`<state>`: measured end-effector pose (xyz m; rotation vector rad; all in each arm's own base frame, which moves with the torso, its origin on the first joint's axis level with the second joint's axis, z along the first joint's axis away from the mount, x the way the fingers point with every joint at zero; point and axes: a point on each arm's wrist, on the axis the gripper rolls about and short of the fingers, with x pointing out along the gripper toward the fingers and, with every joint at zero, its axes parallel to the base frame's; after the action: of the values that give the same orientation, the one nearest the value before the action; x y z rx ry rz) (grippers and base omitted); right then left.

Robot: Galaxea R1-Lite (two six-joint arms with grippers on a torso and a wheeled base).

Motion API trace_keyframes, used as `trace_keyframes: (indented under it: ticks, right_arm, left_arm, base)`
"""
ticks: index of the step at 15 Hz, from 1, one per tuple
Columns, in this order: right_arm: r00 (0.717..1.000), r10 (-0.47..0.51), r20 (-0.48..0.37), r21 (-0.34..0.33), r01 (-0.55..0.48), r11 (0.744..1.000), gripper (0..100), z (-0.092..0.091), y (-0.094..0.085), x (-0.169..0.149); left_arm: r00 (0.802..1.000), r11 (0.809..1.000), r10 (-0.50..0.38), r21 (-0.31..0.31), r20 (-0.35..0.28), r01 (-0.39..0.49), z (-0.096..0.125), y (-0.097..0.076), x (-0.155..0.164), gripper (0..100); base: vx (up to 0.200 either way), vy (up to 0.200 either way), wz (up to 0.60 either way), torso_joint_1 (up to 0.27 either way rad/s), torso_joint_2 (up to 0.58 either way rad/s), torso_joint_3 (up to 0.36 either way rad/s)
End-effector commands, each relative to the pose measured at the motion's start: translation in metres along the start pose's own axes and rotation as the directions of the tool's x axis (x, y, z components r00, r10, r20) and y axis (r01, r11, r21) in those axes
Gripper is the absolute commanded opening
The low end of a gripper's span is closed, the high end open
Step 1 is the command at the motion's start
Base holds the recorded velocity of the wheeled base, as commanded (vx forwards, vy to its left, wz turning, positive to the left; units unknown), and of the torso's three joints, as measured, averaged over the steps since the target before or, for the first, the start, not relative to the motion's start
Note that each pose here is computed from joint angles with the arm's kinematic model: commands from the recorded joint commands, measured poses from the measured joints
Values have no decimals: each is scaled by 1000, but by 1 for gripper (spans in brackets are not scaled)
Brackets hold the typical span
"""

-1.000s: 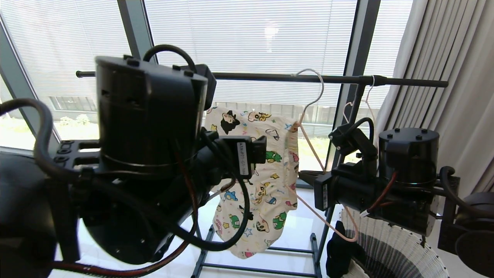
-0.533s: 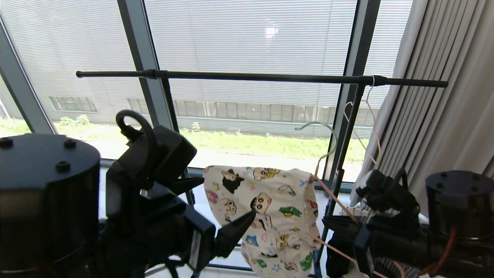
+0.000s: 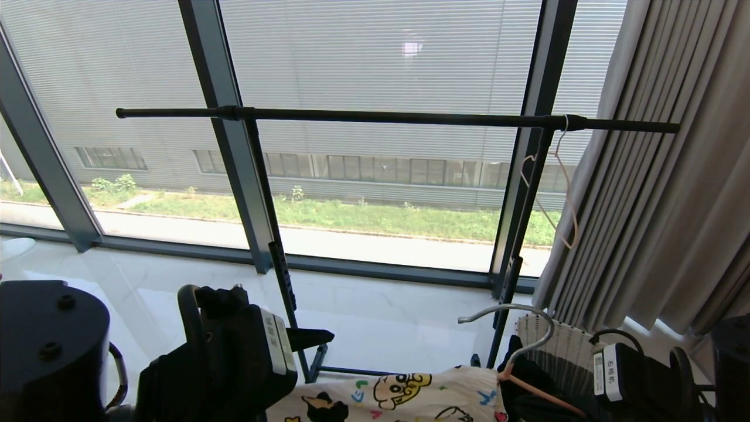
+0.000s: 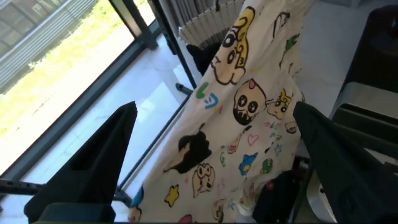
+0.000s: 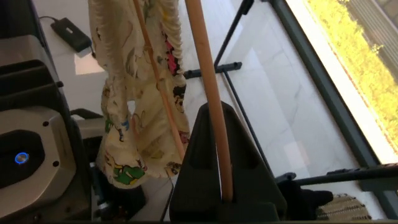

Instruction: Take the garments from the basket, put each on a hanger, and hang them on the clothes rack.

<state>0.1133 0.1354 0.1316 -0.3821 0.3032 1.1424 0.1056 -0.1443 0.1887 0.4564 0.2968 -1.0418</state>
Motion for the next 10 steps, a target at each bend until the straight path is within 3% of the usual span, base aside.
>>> trace_keyframes:
  ticks: [1, 5, 8, 9, 10]
  right_arm:
    - [999, 48, 5, -23, -48, 999, 0, 2, 9, 2]
    - [994, 105, 32, -67, -102, 993, 0, 11, 20, 5]
    - [991, 131, 40, -97, -127, 987, 0, 16, 28, 8]
    - [989, 138, 48, -103, -132, 986, 0, 18, 29, 8]
    - [989, 139, 54, -106, -133, 985, 0, 20, 29, 8]
  left_arm:
    - [999, 1000, -23, 13, -43, 23, -7, -4, 7, 100]
    - [996, 998, -61, 24, -70, 62, -14, -12, 12, 100]
    - [999, 999, -46, 27, -18, 47, -16, -12, 22, 100]
    - [999, 999, -44, 27, -11, 45, -17, -12, 25, 0]
    - [999, 998, -46, 30, -12, 47, -17, -12, 27, 0]
  base:
    - [0, 0, 0, 0, 0, 0]
    - [0, 0, 0, 0, 0, 0]
    - [0, 0, 0, 0, 0, 0]
    - [0, 0, 0, 0, 0, 0]
    - [0, 0, 0, 0, 0, 0]
